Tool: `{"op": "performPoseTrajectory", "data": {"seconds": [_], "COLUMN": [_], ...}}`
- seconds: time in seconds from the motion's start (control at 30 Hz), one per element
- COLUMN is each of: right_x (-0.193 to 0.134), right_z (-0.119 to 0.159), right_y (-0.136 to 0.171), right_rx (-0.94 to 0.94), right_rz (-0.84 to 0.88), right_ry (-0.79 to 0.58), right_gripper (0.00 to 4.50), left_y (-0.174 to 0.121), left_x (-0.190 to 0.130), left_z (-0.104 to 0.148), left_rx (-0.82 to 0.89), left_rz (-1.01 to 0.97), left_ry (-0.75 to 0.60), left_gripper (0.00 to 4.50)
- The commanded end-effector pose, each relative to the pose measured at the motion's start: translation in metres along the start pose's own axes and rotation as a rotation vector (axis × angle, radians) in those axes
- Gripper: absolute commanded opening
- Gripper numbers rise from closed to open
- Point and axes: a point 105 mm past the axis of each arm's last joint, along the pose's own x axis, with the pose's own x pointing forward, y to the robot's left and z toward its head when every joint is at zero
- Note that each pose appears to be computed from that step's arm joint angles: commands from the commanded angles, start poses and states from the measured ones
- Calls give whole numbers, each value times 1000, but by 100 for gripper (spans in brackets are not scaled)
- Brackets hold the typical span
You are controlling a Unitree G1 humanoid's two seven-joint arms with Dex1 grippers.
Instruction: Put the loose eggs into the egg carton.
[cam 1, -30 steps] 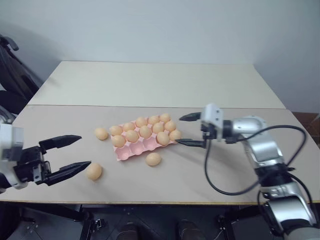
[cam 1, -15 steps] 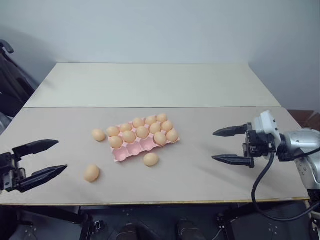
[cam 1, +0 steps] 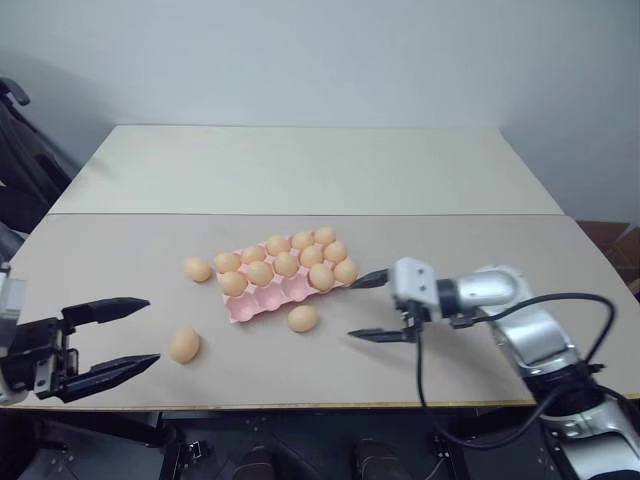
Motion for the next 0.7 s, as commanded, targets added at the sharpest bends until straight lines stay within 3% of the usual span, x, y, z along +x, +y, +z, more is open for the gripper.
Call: {"op": "performPoseTrajectory", "data": {"seconds": [0.03, 0.3, 0.43, 0.53, 0.7], "right_x": [19, 57, 65, 72, 76], "right_z": [12, 1, 4, 5, 8], "right_y": [3, -10, -8, -2, 0], "right_rx": [-109, -183, -185, -188, -188], "right_rz": [8, -55, -30, 5, 21], "right_ry": [13, 127, 114, 108, 87], "right_gripper": [448, 448, 448, 389, 215], "left_y": [-5, -3, -5, -5, -6], "left_x": [4, 8, 10, 11, 10], "left_z": [4, 6, 7, 7, 8], "left_rx": [41, 56, 58, 57, 59], "left_rz": [-52, -64, -62, -57, -37], "left_ry": [41, 55, 49, 46, 42], "left_gripper": [450, 450, 450, 450, 450]}}
